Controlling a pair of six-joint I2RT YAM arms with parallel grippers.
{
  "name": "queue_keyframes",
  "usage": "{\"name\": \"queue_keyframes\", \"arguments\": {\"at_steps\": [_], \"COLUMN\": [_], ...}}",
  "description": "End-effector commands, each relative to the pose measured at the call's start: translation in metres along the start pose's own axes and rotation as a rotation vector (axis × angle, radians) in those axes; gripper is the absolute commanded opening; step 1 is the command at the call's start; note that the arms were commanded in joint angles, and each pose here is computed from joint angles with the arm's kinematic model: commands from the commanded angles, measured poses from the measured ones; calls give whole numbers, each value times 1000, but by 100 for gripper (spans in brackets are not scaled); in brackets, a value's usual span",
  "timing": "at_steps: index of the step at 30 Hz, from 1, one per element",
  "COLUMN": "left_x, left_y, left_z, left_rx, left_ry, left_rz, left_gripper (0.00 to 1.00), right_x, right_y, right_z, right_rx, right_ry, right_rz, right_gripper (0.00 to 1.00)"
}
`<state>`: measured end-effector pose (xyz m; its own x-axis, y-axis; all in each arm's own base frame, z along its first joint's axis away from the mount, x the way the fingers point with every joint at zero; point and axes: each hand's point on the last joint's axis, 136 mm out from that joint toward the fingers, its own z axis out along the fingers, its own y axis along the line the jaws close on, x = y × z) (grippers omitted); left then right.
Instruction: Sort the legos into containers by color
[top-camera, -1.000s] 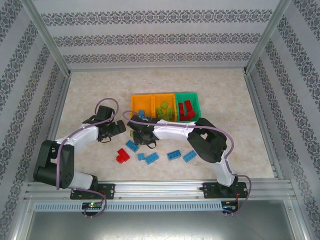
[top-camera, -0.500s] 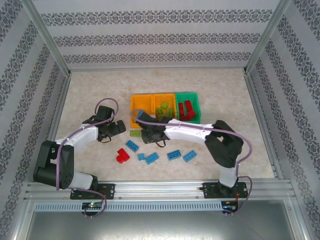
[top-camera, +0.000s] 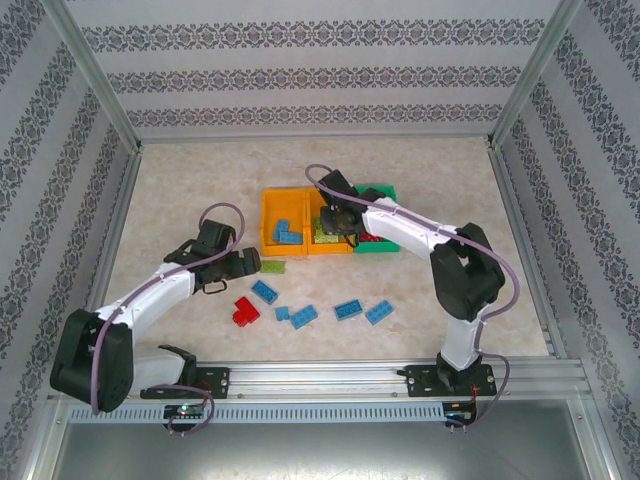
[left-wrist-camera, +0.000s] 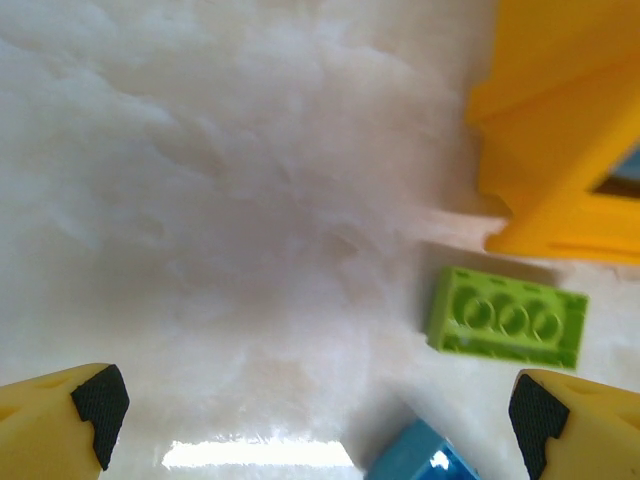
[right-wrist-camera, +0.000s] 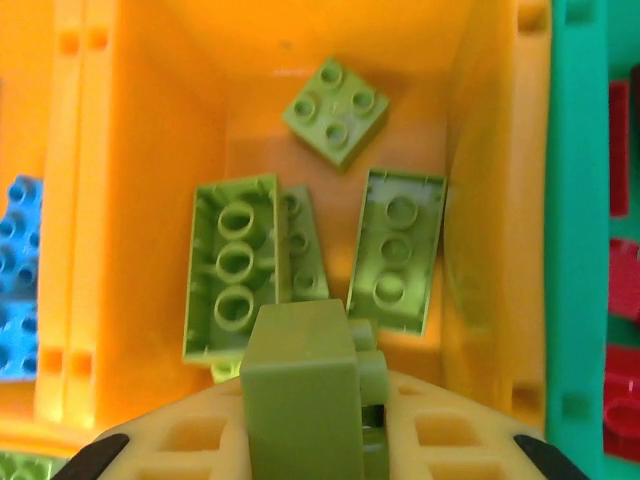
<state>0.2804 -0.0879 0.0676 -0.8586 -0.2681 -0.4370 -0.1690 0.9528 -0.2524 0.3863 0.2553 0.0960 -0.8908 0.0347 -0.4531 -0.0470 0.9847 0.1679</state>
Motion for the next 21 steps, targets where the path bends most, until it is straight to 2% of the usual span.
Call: {"name": "queue_keyframes", "arguments": {"at_steps": [1,5,13,19,21], "left_x": [16,27,58,84,92], "left_y": [-1,-25,-101,-159,-178], "left_z": [-6,-13,-27,-33,-33], "left_rx": [-37,13,228,341,375], "left_ry": [21,8,-8,-9,-3], "left_rz": [100,201,547,806,875], "left_gripper": [100,100,100,100,100], "right_x": [-12,-21,-34,-37,-40], "right_y": [6,6,7,14,18], "right_z": [9,22,33,27,17], "right_rx": [-3,-3,-21,-61,-87], "right_ry": [20,30,45,35,19], "right_rz": [-40,-16,10,21,30], "right_gripper": [24,29,49,60,67]}}
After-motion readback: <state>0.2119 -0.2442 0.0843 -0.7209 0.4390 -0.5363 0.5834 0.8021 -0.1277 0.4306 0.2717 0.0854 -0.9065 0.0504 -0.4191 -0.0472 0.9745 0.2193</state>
